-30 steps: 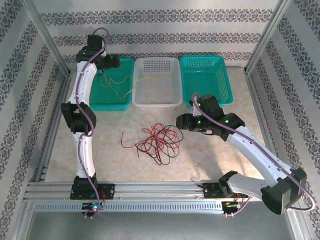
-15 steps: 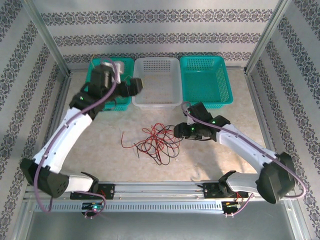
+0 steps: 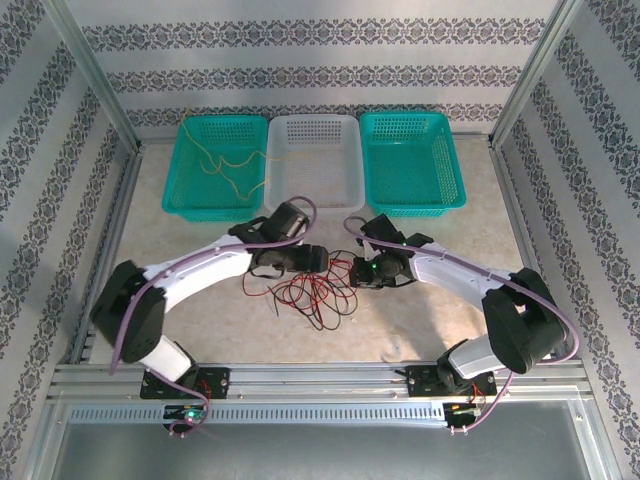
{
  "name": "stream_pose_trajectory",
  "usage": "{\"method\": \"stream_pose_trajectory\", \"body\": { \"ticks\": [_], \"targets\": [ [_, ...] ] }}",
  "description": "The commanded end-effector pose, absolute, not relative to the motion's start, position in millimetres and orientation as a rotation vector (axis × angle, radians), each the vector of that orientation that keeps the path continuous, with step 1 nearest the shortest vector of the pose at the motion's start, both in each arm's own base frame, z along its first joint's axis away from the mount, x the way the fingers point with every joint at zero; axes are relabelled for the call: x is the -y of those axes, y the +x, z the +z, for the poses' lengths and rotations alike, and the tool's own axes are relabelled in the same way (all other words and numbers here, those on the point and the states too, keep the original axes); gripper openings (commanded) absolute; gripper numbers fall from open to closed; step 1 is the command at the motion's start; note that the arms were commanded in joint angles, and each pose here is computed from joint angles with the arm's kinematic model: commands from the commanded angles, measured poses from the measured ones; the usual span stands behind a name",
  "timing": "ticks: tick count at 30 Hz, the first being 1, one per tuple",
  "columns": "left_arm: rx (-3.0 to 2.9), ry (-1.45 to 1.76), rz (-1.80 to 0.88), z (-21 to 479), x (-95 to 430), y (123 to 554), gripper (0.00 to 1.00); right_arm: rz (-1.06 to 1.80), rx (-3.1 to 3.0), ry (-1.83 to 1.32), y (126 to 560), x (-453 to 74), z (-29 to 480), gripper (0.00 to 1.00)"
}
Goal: Untangle the cables
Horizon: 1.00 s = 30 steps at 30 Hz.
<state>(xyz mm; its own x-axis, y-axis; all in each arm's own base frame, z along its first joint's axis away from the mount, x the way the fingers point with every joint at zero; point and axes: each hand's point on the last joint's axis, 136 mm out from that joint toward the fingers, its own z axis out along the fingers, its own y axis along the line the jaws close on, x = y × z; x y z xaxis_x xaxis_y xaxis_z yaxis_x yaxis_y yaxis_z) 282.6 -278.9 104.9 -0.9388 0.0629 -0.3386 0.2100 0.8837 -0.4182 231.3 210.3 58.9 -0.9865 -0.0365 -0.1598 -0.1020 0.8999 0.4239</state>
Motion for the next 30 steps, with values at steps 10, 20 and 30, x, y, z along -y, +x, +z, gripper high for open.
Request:
{"method": "stream_pose_trajectory", "body": {
  "ticks": [10, 20, 30],
  "targets": [
    [-2.833, 0.253, -0.228, 54.8, 261.2, 306.5, 0.71, 0.837, -2.664, -0.333, 205.9, -236.8, 160.3, 0.0],
    [-2.893, 0.238, -0.192, 32.3, 238.0, 277.8, 0.63, 0.894, -2.418, -0.392, 201.8, -232.4, 264.5, 0.0],
    [-2.935, 0.147, -0.227, 8.1, 225.5, 255.8, 0.58, 0.913, -2.178, -0.38, 213.2, -219.6, 367.7, 0.0]
  ]
}}
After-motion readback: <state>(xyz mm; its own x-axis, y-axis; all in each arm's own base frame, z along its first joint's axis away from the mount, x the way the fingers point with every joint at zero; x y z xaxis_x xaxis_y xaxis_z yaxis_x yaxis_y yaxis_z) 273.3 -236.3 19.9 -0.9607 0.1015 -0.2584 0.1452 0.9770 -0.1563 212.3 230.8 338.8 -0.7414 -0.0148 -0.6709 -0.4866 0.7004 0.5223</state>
